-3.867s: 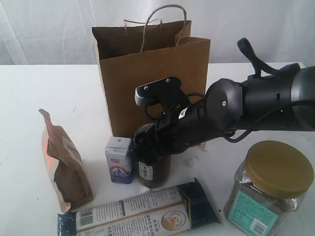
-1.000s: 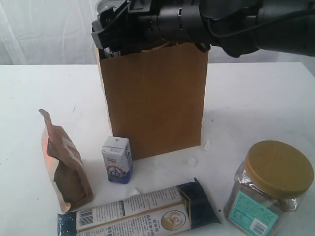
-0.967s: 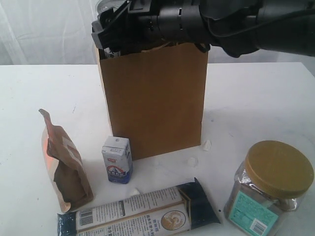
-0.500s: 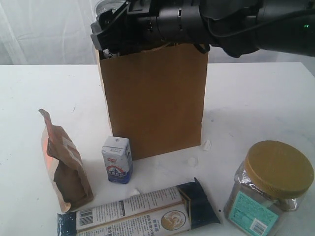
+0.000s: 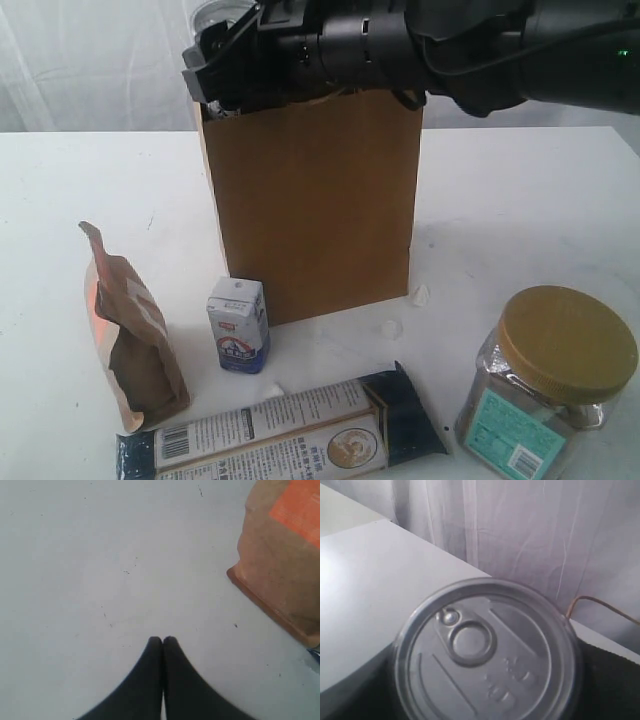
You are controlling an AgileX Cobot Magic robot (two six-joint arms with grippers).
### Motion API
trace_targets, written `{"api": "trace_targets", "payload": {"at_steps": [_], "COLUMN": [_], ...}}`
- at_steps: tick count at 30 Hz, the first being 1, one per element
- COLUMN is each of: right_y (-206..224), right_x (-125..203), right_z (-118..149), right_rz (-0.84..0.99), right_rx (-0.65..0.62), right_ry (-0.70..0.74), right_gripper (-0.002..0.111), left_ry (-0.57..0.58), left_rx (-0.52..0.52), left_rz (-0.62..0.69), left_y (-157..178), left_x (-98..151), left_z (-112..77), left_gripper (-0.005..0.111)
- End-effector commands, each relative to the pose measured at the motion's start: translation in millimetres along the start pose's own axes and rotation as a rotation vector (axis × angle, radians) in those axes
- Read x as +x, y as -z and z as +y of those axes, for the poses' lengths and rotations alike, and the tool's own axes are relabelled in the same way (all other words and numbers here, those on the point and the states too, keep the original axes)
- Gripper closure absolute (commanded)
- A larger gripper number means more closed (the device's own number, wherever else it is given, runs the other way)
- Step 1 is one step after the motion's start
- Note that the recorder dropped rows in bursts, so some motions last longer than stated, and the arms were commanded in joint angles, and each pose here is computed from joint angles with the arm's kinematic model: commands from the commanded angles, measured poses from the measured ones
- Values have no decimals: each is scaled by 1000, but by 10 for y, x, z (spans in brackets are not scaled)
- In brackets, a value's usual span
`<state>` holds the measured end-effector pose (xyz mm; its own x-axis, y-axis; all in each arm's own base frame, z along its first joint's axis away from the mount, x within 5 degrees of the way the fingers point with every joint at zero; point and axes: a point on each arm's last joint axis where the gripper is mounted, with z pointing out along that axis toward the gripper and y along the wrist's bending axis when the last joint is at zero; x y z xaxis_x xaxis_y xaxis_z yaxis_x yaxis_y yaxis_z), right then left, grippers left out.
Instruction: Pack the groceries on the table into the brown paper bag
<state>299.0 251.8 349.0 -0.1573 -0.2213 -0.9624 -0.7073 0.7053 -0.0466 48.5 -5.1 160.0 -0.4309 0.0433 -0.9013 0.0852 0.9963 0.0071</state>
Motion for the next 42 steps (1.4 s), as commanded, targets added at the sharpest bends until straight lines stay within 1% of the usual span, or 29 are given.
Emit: {"api": "trace_targets", "payload": {"at_steps": [1, 5, 20, 21, 24, 30, 33, 35, 38, 42], "right_y": [50, 50, 50, 50, 66, 179, 289, 409, 647, 1047], "right_x": [-61, -65, -61, -60, -48, -86, -181, -287, -480, -749], "right_z": [-18, -26, -18, -17, 28, 122, 127, 124, 109, 89], "right_rz": [-20, -26, -20, -20, 7, 43, 12, -29, -118, -248], "right_rx": [7, 16, 7, 5, -43, -139, -140, -131, -93, -35], "right_ry": [-36, -36, -36, -52, -85, -73, -65, -18, 80, 106], "right_gripper": [30, 21, 21, 21, 21, 21, 21, 21, 21, 21], "left_ry": [-5, -5, -5, -5, -5, -5, -5, -5, -5, -5], "left_rx": [8, 8, 8, 8, 8, 8, 8, 8, 8, 8], "left_rz": [30, 30, 30, 30, 30, 30, 30, 30, 30, 30], "left_y": [-1, -1, -1, -1, -1, -1, -1, -1, -1, -1], "left_x": [36, 36, 36, 36, 36, 36, 36, 36, 36, 36], "left_z": [-4, -4, -4, -4, -4, -4, -4, -4, -4, -4], "left_gripper": [107, 107, 107, 107, 107, 107, 107, 107, 107, 107]}}
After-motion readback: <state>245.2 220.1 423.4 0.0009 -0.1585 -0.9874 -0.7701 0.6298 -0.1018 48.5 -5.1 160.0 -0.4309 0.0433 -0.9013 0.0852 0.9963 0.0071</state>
